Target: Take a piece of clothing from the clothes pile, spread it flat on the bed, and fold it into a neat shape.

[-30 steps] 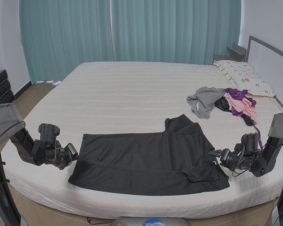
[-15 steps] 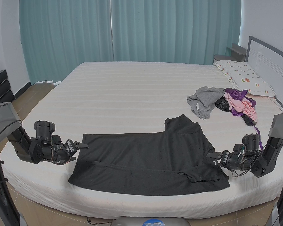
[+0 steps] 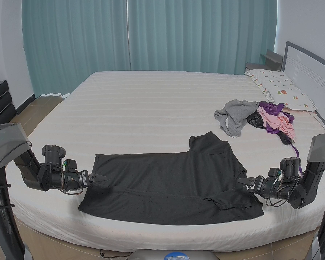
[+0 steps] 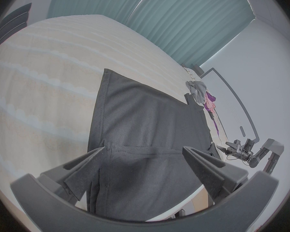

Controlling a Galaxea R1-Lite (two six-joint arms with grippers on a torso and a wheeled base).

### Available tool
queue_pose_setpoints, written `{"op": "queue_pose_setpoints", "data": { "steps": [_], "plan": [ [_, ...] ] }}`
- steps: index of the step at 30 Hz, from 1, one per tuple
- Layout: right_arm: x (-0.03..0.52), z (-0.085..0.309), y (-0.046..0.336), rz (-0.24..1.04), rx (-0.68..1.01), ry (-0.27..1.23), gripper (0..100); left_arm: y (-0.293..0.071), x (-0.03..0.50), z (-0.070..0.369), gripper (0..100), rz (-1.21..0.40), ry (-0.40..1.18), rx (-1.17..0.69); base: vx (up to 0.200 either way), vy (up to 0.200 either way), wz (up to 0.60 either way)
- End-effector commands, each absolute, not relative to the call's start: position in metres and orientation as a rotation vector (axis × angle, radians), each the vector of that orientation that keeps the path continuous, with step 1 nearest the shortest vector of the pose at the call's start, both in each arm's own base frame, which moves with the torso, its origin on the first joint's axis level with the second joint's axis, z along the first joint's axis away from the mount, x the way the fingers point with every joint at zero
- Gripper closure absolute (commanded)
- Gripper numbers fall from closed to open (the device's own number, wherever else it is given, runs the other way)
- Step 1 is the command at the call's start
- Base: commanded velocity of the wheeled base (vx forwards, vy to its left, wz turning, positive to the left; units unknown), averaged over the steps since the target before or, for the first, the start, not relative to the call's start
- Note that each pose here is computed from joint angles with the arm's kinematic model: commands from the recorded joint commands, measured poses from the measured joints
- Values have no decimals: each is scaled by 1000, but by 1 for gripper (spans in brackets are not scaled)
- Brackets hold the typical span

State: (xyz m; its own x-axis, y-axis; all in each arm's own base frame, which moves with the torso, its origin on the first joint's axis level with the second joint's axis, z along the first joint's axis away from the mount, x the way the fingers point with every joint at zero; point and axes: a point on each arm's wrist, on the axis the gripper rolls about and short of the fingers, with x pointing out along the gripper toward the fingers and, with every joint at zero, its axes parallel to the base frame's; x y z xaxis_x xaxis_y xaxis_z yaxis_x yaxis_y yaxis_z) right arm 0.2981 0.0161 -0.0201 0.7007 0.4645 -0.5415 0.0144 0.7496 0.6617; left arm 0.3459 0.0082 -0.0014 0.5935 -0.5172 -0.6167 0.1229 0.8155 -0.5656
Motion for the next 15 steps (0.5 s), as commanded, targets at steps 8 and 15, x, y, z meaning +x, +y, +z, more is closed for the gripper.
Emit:
{"op": "queue_pose_setpoints", "data": {
  "steps": [8, 15],
  "plan": [
    [296, -24, 17, 274, 691, 782, 0, 9, 356, -20, 0, -386, 837, -494, 0, 0, 0],
    [296, -26, 17, 273, 690, 788, 0, 7, 359, -25, 0, -391, 822, -486, 0, 0, 0]
  ]
}}
